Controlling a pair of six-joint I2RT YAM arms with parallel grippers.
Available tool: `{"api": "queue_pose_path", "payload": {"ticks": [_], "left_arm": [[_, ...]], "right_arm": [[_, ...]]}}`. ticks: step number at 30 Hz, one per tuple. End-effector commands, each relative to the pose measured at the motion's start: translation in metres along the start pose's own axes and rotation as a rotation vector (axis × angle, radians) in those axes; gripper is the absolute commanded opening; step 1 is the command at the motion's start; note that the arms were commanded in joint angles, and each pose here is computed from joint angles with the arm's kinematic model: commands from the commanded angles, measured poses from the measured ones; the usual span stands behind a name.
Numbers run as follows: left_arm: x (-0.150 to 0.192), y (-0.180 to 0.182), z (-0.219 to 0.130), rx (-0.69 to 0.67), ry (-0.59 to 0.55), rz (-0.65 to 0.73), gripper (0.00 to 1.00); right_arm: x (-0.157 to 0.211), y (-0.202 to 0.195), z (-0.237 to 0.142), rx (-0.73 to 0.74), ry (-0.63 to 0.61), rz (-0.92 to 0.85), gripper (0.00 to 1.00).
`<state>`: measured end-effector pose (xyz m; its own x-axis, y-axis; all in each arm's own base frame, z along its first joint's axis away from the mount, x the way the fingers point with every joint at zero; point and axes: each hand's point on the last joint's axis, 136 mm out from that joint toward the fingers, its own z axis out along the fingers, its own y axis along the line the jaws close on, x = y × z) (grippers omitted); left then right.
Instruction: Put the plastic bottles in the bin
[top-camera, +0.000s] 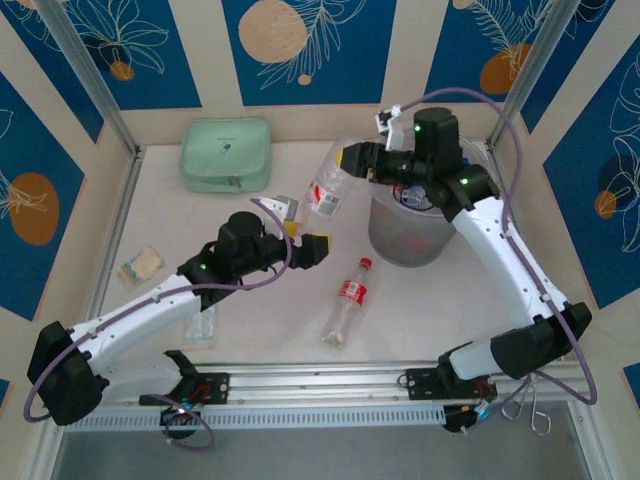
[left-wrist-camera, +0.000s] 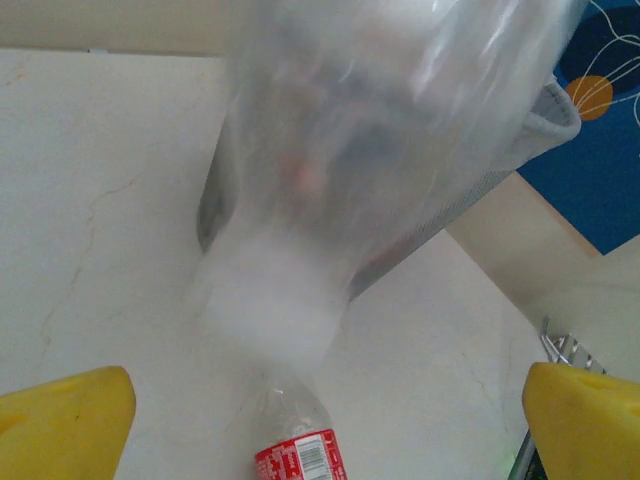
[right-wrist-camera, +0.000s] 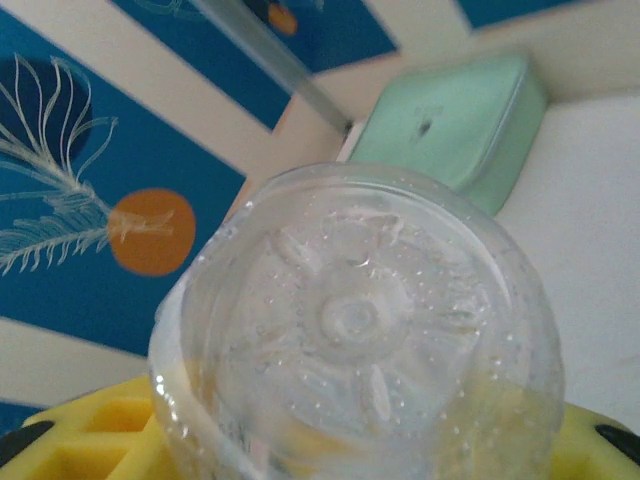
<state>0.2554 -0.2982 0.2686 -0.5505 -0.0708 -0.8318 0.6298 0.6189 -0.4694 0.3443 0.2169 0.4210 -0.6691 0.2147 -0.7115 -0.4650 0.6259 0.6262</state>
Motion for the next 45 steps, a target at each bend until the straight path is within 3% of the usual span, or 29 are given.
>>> {"api": "queue_pose_path", "payload": {"ticks": [1,4,9,13,20,27,45], "left_arm": [[0.000,0.001,-0.009,-0.009,-0.004,0.014,1.00],[0.003,-0.002,-0.005,0.016,0.016,0.006,1.00],[0.009,-0.002,0.007,0.023,0.063,-0.009,1.00],[0.020,0.009,0.019,-0.021,0.114,-0.026,1.00],[0.035,0.008,0.040,0.023,0.167,-0.070,1.00],[0.045,0.009,0.051,0.044,0.194,-0.093,1.00],[0.077,0.019,0.089,0.083,0.268,-0.167,1.00]], "right_arm": [[-0.031,-0.006,-0.042,0.095,-0.093,-0.084,0.39],[-0.054,-0.015,-0.075,0.168,-0.169,-0.105,0.32],[-0.075,-0.036,-0.118,0.343,-0.266,-0.143,0.31],[-0.080,-0.057,-0.134,0.458,-0.267,-0.151,0.29],[-0.064,-0.094,-0.109,0.530,-0.113,-0.127,0.27],[-0.038,-0.111,-0.065,0.410,0.055,-0.053,0.27],[0.027,-0.225,0.008,0.565,0.342,0.132,0.27]]}}
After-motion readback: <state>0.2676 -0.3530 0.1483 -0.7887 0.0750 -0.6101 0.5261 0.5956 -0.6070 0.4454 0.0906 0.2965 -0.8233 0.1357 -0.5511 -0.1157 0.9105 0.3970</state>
